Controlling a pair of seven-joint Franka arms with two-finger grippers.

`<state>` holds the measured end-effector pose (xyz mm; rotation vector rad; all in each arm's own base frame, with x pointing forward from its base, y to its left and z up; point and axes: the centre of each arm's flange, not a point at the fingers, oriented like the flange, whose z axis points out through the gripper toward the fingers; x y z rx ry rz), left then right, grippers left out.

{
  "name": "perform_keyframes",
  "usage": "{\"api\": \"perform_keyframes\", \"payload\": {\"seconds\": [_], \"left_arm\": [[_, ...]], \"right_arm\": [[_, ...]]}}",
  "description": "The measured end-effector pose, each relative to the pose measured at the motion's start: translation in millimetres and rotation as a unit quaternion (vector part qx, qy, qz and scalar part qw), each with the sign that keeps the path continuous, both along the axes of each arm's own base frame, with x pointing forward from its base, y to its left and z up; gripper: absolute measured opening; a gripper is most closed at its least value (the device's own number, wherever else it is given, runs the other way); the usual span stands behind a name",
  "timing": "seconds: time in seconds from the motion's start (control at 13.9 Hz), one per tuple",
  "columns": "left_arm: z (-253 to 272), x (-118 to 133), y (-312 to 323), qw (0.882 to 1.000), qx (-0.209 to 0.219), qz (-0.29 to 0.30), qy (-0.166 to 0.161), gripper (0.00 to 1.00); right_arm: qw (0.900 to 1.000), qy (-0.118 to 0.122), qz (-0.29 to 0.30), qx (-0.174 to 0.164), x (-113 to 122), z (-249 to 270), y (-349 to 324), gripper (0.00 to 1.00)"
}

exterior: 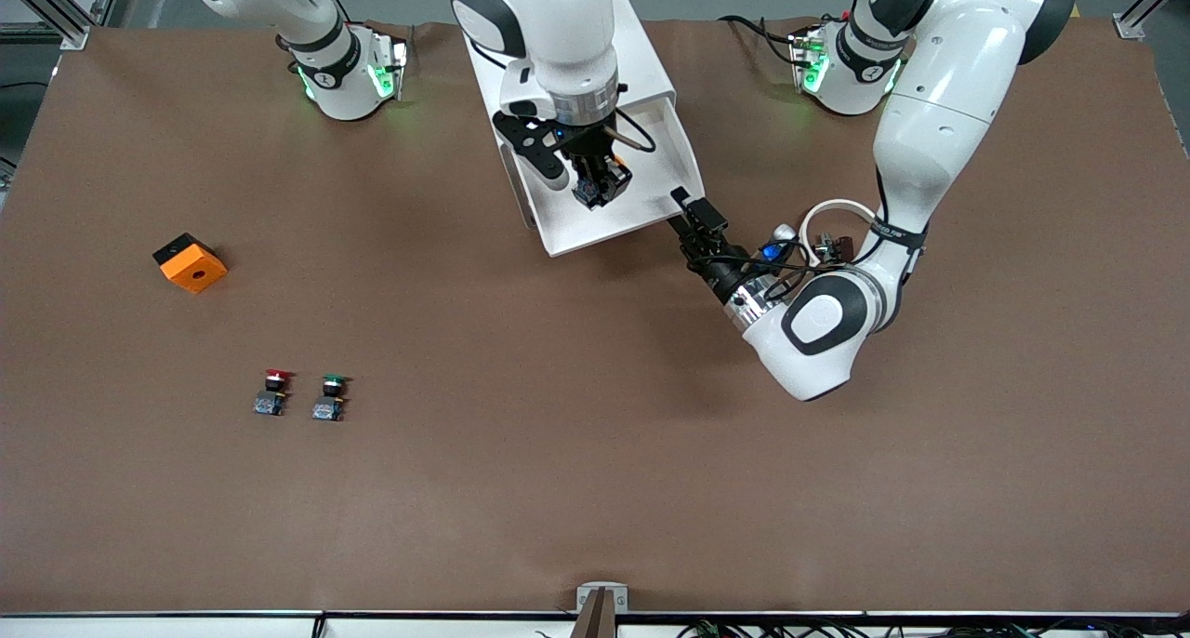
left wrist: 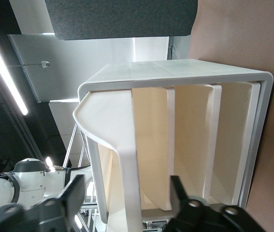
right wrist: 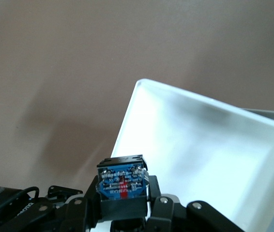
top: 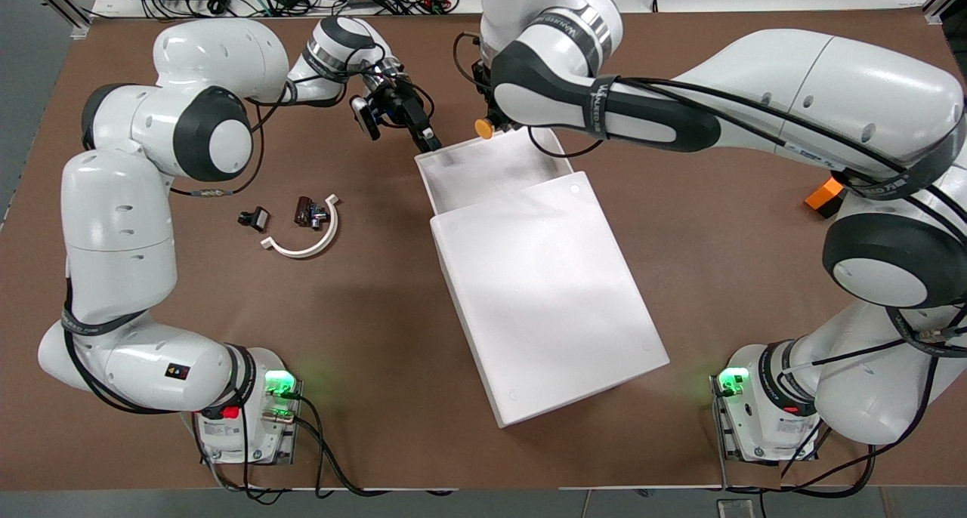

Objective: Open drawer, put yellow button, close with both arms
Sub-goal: 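Carry the yellow button over the open drawer with the right gripper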

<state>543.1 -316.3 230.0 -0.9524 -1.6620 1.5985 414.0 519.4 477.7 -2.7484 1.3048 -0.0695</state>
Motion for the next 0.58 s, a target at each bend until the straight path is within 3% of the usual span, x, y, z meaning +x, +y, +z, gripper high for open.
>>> {"api": "perform_keyframes", "payload": {"seconds": [0.14, 0.36, 0.58], "left_arm": [[3, 4, 3, 1.0, -0.004, 0.003, -0.005, 1.0], [13, 17, 11, 0.999, -0.032, 0.009, -0.038, 1.0], [26, 31, 23, 0.989, -0.081, -0.018, -0.12, 1.0]], "right_arm": [[1.0, 0.003, -0.001, -0.005, -6, -9, 9, 0.41], [1.0, 0.008, 0.007, -0.012, -19, -21, 22, 0.41], [1.0, 0.016, 0.005, -0.024, -35, -44, 39, 0.41]]}}
